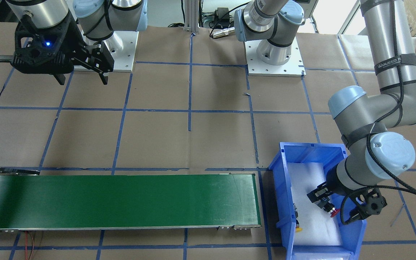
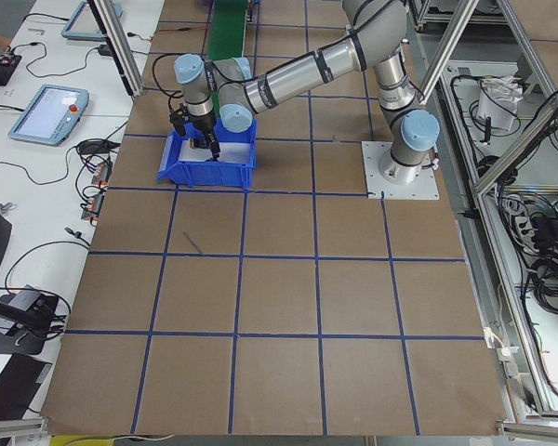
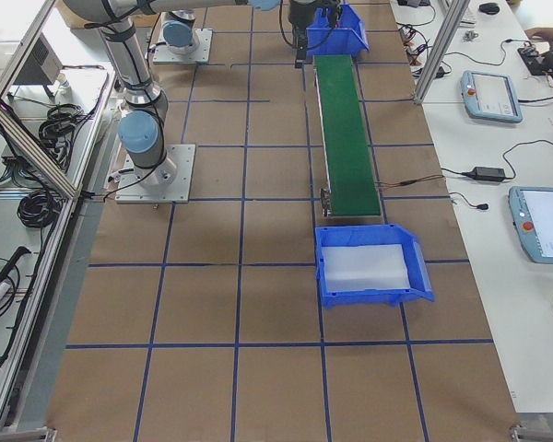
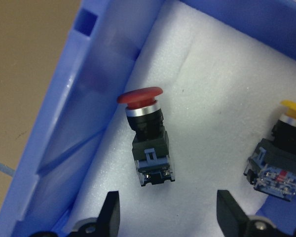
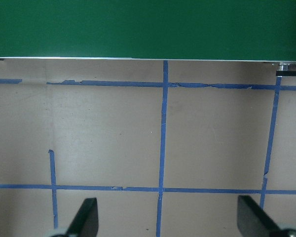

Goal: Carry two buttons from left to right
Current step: 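Lower the left gripper and close it on the red-capped button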

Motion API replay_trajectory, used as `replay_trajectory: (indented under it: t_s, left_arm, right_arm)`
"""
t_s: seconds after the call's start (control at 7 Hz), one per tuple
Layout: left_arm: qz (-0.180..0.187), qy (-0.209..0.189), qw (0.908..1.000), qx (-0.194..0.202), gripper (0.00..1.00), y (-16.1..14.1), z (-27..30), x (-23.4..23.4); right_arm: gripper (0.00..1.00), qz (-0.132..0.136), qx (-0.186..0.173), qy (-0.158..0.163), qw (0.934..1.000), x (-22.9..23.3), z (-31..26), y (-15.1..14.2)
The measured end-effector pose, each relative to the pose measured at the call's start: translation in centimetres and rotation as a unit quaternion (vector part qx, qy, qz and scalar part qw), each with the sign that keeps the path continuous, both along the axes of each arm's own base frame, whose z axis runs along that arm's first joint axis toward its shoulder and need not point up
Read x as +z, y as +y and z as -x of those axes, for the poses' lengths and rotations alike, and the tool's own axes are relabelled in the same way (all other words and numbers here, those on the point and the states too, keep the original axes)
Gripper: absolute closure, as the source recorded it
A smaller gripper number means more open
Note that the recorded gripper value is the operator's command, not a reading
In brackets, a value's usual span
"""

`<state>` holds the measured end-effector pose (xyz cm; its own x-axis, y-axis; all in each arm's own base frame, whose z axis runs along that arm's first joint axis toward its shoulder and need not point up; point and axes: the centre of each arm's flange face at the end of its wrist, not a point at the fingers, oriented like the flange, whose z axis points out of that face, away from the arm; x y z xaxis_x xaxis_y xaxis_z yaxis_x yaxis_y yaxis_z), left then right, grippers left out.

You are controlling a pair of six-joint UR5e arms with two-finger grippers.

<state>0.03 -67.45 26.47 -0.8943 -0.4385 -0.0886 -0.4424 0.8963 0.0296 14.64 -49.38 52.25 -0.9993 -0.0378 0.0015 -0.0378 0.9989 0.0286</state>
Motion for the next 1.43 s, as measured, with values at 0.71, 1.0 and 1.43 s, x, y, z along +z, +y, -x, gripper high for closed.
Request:
replay_trajectory:
  t_s: [0.71, 1.0, 1.43]
  left_arm:
    - [-0.02, -0.004, 0.9998, 0.001, 0.26, -0.1, -0.4, -2.2]
    - [-0.022, -0.004, 0.9997, 0.001, 0.26, -0.1, -0.8, -2.4]
    - [-0.03, -0.002, 0.9996, 0.001, 0.28, 0.1, -1.1, -3.5]
  right_arm:
    - [0.0, -0.002, 0.002, 0.0, 1.0, -0.1, 0.0, 0.1]
    - [0.0, -0.003, 0.002, -0.001, 1.0, -0.2, 0.0, 0.2]
    - [0.0, -0.004, 0.002, -0.002, 1.0, -0.3, 0.0, 0.2]
